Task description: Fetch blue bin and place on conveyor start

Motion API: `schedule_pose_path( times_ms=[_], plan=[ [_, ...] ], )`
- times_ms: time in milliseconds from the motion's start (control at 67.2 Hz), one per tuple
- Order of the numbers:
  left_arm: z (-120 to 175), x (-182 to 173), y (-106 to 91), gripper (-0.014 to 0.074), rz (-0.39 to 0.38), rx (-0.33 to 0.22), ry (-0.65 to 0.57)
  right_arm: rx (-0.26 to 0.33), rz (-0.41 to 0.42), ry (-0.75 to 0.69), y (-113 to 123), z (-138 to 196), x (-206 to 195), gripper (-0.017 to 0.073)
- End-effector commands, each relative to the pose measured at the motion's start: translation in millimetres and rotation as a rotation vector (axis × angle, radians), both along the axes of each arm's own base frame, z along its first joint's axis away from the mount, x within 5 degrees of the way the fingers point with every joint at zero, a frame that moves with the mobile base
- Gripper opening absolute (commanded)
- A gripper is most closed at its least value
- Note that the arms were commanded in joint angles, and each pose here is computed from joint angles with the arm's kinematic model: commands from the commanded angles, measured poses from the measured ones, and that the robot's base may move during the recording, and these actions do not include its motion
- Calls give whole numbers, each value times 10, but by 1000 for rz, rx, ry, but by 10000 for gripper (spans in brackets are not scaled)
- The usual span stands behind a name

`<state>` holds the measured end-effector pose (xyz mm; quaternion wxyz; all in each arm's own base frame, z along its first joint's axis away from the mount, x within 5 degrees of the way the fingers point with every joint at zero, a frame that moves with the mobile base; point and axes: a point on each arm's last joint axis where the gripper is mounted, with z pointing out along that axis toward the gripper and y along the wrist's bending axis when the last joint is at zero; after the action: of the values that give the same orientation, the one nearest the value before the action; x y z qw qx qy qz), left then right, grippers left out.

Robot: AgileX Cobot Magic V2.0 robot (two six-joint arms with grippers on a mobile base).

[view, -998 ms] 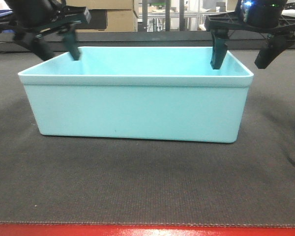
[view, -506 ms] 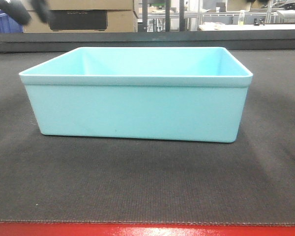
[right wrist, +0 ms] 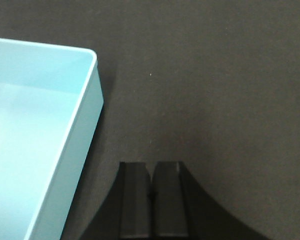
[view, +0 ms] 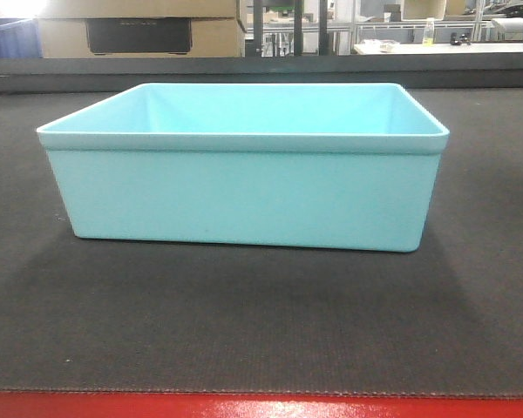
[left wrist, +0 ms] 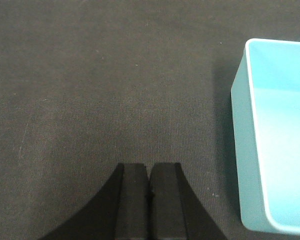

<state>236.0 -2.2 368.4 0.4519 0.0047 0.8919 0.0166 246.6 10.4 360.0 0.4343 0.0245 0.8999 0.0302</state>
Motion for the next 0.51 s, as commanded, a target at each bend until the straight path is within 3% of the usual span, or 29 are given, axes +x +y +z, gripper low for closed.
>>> schedule_pose_path(
  times_ms=[0, 208, 491],
  plan=[
    [-93, -285, 12, -111, -7, 2, -120, -22, 2, -109, -30, -112, -199, -162],
    [-333, -928, 8, -111, -28, -5, -400, -15, 4, -279, -47, -529, -775, -162],
    [-455, -1490, 16, -111, -34, -7, -617, -6, 2, -549, -67, -487, -1376, -162]
  ],
)
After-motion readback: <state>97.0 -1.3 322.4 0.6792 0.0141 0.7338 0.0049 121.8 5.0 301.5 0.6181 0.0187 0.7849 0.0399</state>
